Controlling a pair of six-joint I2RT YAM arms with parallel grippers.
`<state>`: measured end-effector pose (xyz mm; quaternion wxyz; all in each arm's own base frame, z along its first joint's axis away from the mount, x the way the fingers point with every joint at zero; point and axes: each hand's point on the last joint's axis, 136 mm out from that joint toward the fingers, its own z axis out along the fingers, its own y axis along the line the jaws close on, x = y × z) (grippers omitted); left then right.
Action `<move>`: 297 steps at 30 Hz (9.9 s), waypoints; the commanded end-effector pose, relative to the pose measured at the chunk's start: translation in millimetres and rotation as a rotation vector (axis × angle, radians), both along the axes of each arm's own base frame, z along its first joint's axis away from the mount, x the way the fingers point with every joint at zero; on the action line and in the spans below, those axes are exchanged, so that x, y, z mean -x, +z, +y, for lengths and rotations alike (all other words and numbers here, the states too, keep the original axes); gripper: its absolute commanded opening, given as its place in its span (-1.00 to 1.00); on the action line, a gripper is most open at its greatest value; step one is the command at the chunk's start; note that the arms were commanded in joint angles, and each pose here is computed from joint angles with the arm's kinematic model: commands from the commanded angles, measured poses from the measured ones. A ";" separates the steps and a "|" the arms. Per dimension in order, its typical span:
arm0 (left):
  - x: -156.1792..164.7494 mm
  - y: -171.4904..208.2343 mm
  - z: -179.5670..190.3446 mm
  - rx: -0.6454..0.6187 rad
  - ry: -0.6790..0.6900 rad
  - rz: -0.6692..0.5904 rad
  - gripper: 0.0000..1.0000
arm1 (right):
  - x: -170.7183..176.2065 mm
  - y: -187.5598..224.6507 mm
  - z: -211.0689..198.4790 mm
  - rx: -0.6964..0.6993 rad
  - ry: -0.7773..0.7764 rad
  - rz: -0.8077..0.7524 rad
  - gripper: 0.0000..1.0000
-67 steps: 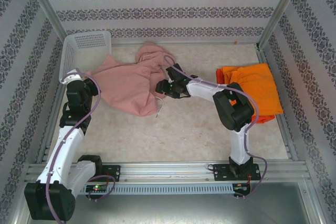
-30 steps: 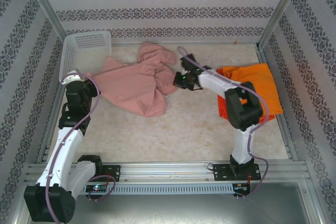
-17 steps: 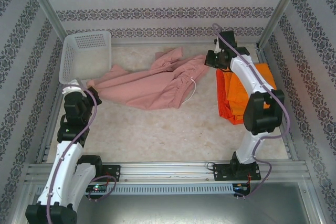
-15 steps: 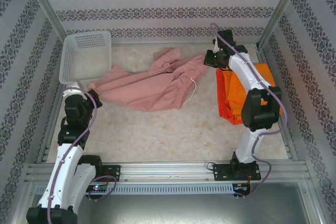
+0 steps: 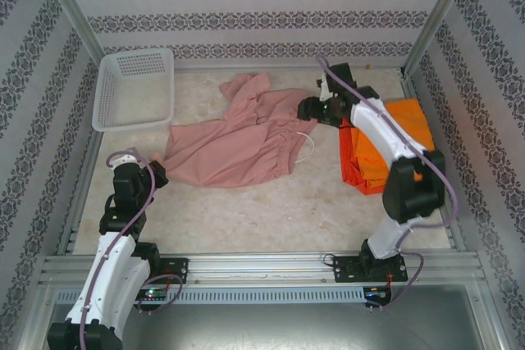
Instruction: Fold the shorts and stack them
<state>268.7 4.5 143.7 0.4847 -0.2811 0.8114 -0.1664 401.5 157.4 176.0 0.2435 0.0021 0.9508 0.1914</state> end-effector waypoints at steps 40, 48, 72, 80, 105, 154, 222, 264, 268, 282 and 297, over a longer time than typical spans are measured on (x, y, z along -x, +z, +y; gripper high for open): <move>2.5 -2.0 -0.5 -0.001 0.002 -0.008 -1.00 | 90.5 -156.2 59.5 0.843 0.695 0.126 -0.17; -0.9 4.8 0.5 -0.008 0.004 -0.020 -1.00 | 79.4 -136.8 49.4 0.844 0.665 0.087 -0.83; -39.4 315.9 -12.5 -0.191 -0.123 -0.493 -1.00 | 47.6 261.0 -46.0 0.415 0.028 -0.732 -1.00; -29.3 428.1 -11.5 -0.256 -0.108 -0.671 -1.00 | 73.5 352.2 -50.0 0.212 -0.035 -0.936 -1.00; -162.3 277.2 -20.0 -0.159 -0.202 -0.306 -1.00 | -31.1 172.4 -35.2 0.166 0.021 -0.470 -1.00; 37.8 59.7 -8.5 -0.003 -0.013 -0.170 -0.69 | 161.8 -30.1 15.6 -0.245 0.249 -0.129 -0.46; -29.3 -38.4 -91.6 0.266 -0.248 0.032 0.96 | 73.0 -38.0 36.3 -0.167 0.112 0.171 0.83; -5.3 -16.6 -59.5 0.173 -0.124 0.042 1.00 | -119.3 -155.6 32.8 0.126 0.116 0.303 0.79; 1.7 -9.1 -65.9 0.232 -0.141 0.049 1.00 | -128.1 -157.8 39.6 0.088 0.113 0.294 0.79; 80.0 -50.0 -66.9 0.202 -0.111 0.396 0.81 | -126.3 29.9 56.5 -0.069 0.174 -0.143 0.80; 147.7 -93.9 -65.4 0.146 -0.066 0.719 0.52 | -8.0 133.6 20.7 -0.111 0.183 -0.494 0.88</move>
